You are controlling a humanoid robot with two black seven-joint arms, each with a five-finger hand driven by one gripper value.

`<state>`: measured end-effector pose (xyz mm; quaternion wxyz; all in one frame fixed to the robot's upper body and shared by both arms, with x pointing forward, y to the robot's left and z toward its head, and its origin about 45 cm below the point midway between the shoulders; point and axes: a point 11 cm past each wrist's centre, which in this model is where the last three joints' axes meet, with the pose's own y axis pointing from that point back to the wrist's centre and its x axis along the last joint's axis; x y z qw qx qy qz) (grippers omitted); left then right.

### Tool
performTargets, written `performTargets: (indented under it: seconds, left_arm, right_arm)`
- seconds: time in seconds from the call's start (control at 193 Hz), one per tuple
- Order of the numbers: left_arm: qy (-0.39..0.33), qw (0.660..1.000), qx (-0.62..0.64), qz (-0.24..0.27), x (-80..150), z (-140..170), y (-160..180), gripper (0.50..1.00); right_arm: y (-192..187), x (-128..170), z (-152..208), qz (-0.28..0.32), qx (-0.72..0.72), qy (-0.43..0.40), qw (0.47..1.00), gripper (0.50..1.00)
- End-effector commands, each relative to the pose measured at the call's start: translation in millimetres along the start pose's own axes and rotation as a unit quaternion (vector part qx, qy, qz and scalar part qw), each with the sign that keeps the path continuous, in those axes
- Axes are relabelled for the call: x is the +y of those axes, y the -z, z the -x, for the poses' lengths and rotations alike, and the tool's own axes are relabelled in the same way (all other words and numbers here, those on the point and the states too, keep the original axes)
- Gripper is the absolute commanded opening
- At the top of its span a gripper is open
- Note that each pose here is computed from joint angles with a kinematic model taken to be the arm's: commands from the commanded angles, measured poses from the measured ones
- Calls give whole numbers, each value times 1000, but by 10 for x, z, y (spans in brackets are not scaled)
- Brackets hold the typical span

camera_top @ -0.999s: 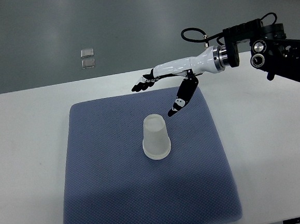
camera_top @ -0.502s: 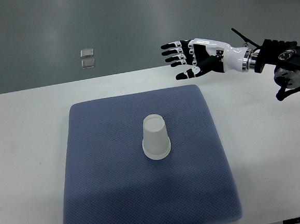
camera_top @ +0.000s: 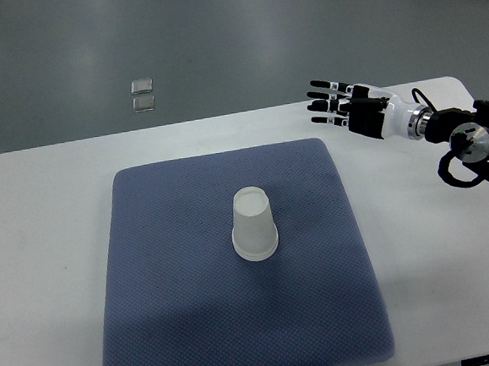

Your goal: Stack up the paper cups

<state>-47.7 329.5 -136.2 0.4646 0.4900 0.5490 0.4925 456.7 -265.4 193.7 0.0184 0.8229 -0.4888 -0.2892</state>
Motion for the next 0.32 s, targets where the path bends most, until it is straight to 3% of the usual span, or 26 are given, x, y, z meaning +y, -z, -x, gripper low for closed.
performTargets:
  seconds: [0.0,0.316]
  left_arm:
    - [1,1000,0,0,0,3,0,1000]
    - [0,1000,0,0,0,-3,1,1000]
  right_arm:
    - [-54,-37,-2,-6,-46,-14,999,895]
    - [-125,-86,94,-11,-60,8,998,926]
